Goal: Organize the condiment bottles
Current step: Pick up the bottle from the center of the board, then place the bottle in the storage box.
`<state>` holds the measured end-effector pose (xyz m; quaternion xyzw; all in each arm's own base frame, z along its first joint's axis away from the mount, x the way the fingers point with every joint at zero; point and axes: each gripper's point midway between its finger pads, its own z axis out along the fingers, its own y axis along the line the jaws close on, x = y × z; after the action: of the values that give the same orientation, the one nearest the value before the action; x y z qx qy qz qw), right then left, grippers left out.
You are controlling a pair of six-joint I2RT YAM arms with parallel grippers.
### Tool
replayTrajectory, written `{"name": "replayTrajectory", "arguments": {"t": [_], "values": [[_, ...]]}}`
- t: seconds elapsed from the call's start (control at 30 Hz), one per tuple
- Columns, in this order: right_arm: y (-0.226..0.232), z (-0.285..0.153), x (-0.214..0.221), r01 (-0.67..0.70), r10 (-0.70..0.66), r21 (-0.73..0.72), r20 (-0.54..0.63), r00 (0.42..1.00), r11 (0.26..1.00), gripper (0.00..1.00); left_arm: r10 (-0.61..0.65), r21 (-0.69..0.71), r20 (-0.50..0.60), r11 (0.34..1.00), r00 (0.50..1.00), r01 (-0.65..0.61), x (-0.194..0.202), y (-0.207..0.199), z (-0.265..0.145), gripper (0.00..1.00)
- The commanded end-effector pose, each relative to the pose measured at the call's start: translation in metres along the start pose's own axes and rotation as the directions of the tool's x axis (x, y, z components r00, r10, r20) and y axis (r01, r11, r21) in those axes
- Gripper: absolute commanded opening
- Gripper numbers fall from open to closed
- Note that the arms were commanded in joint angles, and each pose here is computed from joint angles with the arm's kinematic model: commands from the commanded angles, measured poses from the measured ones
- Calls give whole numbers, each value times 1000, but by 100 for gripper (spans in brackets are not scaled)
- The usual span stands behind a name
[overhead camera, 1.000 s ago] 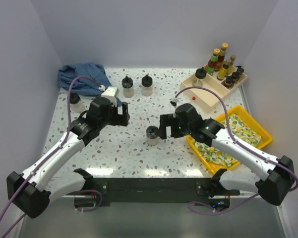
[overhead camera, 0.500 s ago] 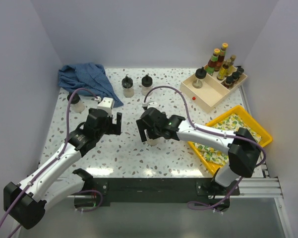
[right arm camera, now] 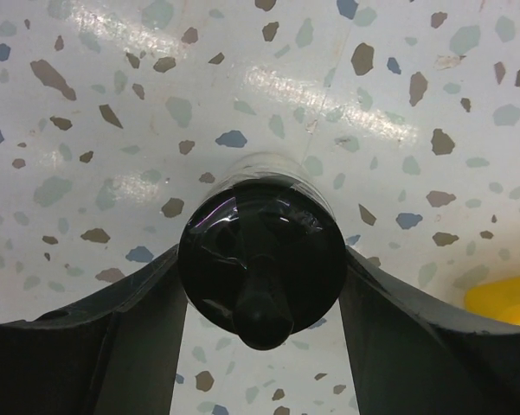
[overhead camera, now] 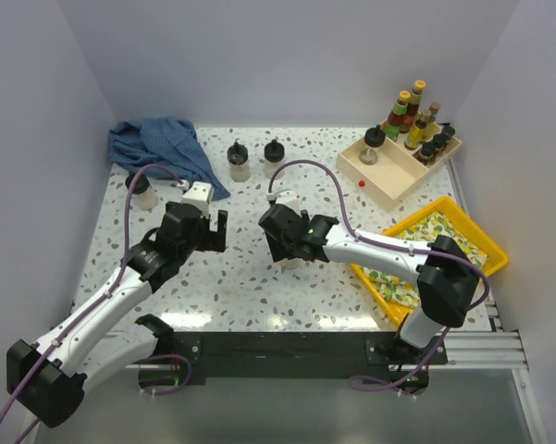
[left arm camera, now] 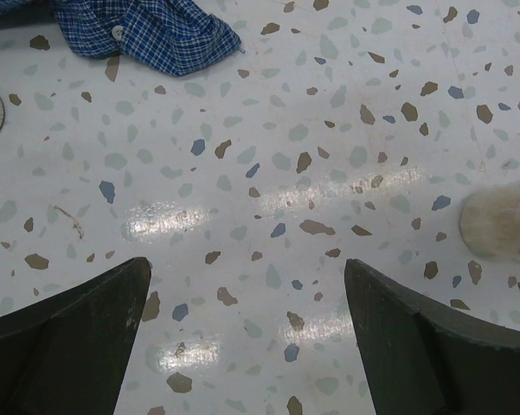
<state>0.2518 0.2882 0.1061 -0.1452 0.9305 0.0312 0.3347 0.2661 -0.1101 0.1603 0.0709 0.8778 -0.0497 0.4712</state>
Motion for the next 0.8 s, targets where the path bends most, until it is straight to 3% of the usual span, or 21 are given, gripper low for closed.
{"name": "replayTrajectory", "arguments": {"t": [0.0, 0.2, 0.3, 0.6, 0.77], "values": [[-31, -31, -66, -58, 48, 68, 141, 989, 996, 20, -10, 9, 64, 1000, 998, 9, -21, -2, -3, 100], [-131, -45, -140, -237, 184, 180, 270, 945, 955, 17, -6, 16, 54, 1000, 999, 5, -19, -3, -1, 99], [-205, -41, -165, -369, 285, 261, 310, 907, 892, 17, -4, 16, 49, 1000, 999, 3, -18, -3, -1, 99], [-311, -17, -202, -549, 400, 366, 408, 820, 751, 20, -4, 6, 45, 1000, 999, 4, -17, -2, 0, 99], [-333, 23, -199, -567, 429, 416, 382, 819, 711, 20, -2, 12, 37, 1000, 999, 1, -15, -3, 1, 99]]}}
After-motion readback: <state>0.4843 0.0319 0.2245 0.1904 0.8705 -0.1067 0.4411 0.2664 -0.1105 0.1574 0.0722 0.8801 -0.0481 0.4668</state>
